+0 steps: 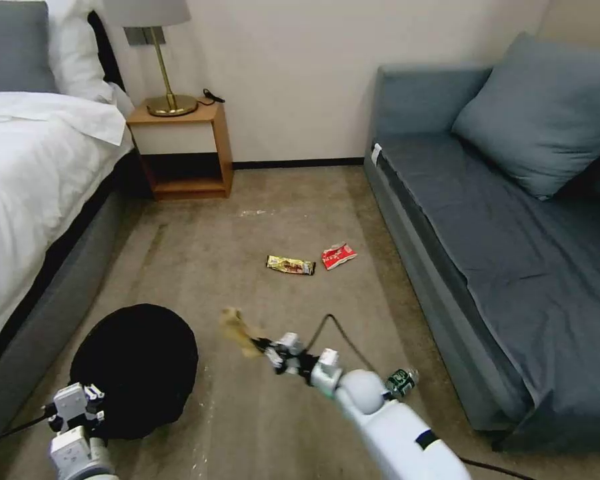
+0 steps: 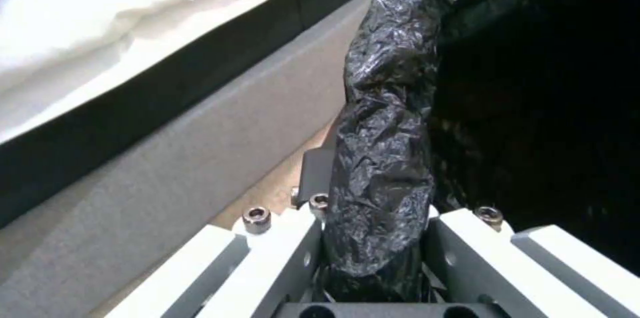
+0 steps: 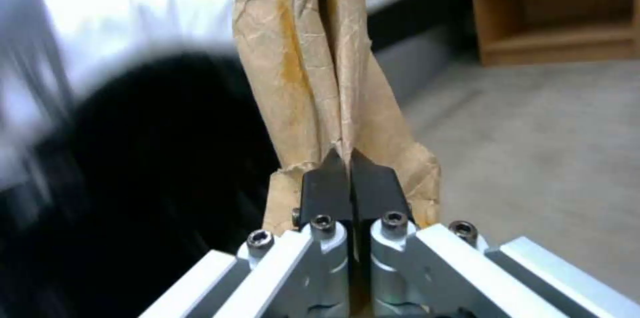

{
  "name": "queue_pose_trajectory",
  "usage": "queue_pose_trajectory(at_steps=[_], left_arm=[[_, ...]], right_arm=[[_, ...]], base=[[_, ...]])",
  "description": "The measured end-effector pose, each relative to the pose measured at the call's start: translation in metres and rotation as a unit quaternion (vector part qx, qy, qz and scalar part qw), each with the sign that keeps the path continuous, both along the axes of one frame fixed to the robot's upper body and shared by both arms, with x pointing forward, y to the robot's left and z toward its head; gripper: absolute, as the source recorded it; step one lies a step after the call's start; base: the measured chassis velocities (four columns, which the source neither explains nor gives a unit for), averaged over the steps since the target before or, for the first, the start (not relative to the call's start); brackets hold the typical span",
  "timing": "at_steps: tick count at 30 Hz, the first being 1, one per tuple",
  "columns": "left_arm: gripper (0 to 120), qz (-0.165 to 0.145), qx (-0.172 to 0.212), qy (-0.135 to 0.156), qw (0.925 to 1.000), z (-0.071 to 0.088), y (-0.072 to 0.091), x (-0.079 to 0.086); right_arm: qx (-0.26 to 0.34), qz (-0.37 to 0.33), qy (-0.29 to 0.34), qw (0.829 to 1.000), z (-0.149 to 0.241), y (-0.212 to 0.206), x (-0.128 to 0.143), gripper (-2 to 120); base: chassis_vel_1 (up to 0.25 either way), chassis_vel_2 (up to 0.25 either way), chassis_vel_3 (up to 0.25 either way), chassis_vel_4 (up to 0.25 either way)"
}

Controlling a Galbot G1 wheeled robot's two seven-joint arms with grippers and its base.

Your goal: Pick up the trash bin, then pick up the garbage on the floor and place it into the trash bin.

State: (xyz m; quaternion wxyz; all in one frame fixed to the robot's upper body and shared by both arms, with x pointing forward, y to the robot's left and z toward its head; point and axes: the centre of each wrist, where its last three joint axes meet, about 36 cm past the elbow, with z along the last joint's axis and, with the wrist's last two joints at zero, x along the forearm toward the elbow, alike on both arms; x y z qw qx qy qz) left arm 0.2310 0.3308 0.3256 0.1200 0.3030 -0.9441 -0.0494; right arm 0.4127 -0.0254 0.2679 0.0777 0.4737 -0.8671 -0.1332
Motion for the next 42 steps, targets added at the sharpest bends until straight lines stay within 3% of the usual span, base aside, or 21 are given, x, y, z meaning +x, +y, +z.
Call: queue_pose_trajectory(at_steps=[4,9,21,25,34,42], left_arm=[[3,-0.001,-0.005,-0.004,1.0000,0.000,-0.003,0.000],[3,-0.003,-0.008,-0.013,0.9999,0.001,-0.005,0.000],[3,-0.006,-0.014,-0.031,0.9994,0.005,-0.011,-0.001],[3,-0.004,-0.022,-0.036,0.9991,0.007,-0.019,-0.002],[3,0.000,-0.028,-0.036,0.9989,0.005,-0.024,-0.002],[3,0.005,-0.027,-0.029,0.9992,-0.003,-0.020,-0.003]], right_arm=[[0.052,0.014,0.021,0.998,0.022,0.043,-0.004,0],[0.058,0.045,0.024,0.997,0.022,0.072,-0.010,0],[-0.027,0.070,-0.013,0.997,-0.016,0.076,-0.025,0],[-0.057,0.043,-0.019,0.997,-0.020,0.080,-0.036,0],[-0.070,0.018,-0.028,0.997,-0.017,0.083,-0.040,28],[-0.070,0.002,-0.039,0.997,-0.009,0.073,-0.052,61]], base=[[0.000,0.000,0.000,0.000],[0.000,0.000,0.000,0.000],[0.000,0.000,0.000,0.000],[0.000,0.000,0.000,0.000],[0.000,0.000,0.000,0.000],[0.000,0.000,0.000,0.000]])
